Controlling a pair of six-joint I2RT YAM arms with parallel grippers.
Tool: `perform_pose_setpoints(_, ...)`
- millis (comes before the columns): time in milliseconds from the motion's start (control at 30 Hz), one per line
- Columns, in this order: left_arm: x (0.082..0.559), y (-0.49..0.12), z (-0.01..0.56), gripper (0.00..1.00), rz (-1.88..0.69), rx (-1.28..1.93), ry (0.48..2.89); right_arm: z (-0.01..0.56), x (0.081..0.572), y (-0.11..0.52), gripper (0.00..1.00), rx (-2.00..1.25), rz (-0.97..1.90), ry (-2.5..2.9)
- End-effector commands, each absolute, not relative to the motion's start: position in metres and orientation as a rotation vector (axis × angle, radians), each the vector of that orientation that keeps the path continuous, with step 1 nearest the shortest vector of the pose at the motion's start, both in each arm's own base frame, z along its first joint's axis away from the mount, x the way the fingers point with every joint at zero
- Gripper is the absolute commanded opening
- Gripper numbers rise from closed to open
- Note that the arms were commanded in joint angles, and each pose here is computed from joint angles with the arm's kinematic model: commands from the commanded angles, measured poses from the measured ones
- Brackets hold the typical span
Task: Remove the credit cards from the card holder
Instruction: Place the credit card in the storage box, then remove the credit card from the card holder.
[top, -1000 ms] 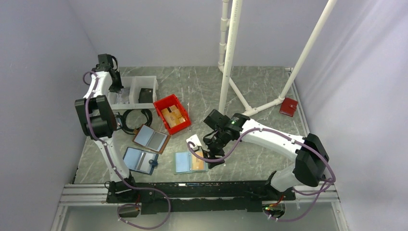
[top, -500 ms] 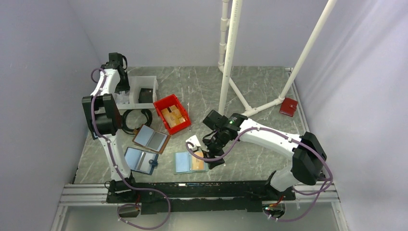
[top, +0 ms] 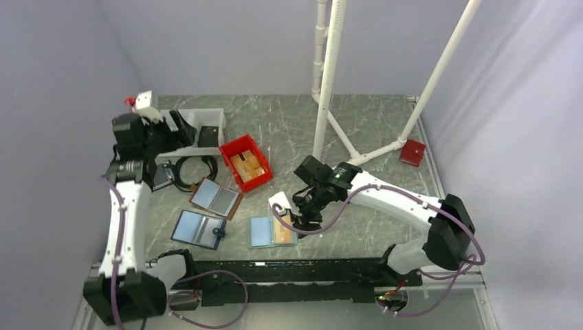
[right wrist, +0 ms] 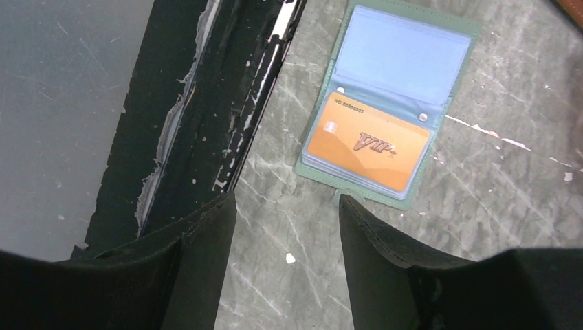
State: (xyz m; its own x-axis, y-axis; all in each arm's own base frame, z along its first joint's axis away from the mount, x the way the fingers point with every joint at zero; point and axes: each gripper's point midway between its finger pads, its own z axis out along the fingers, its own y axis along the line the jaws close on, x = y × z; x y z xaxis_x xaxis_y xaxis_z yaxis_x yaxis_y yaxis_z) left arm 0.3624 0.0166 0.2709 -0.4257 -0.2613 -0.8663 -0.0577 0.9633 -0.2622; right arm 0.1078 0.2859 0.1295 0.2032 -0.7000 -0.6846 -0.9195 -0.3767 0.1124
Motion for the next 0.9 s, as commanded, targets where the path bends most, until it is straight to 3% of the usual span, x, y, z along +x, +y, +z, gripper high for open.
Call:
perform_pose_setpoints(0,0.324,-0.049,0.249,0.94,-0.692,-0.190,1.998,0.142,0.115,0.288,0.59,-2.130,0.917,1.411)
perform_pose_setpoints(233,0.261,-0.115,0.219,0.84,-1.160,-0.208,2.043,0.137,0.121,0.287,0.50,-2.096,0.871,1.351)
perform_pose_setpoints(467,0.220,-0.161,0.192,0.83,-1.176,-0.168,2.119,0.122,0.131,0.296,0.36,-2.068,0.840,1.408)
perform_pose_setpoints(633,0.206,-0.182,0.168,0.74,-1.232,-0.165,2.158,0.115,0.142,0.301,0.31,-2.017,0.802,1.475)
perform_pose_setpoints(733,0.198,-0.199,0.157,0.63,-1.267,-0.135,2.172,0.110,0.150,0.306,0.26,-1.977,0.782,1.541)
perform_pose_setpoints(867,0.192,-0.222,0.145,0.59,-1.292,-0.092,2.186,0.100,0.153,0.310,0.22,-1.966,0.785,1.610)
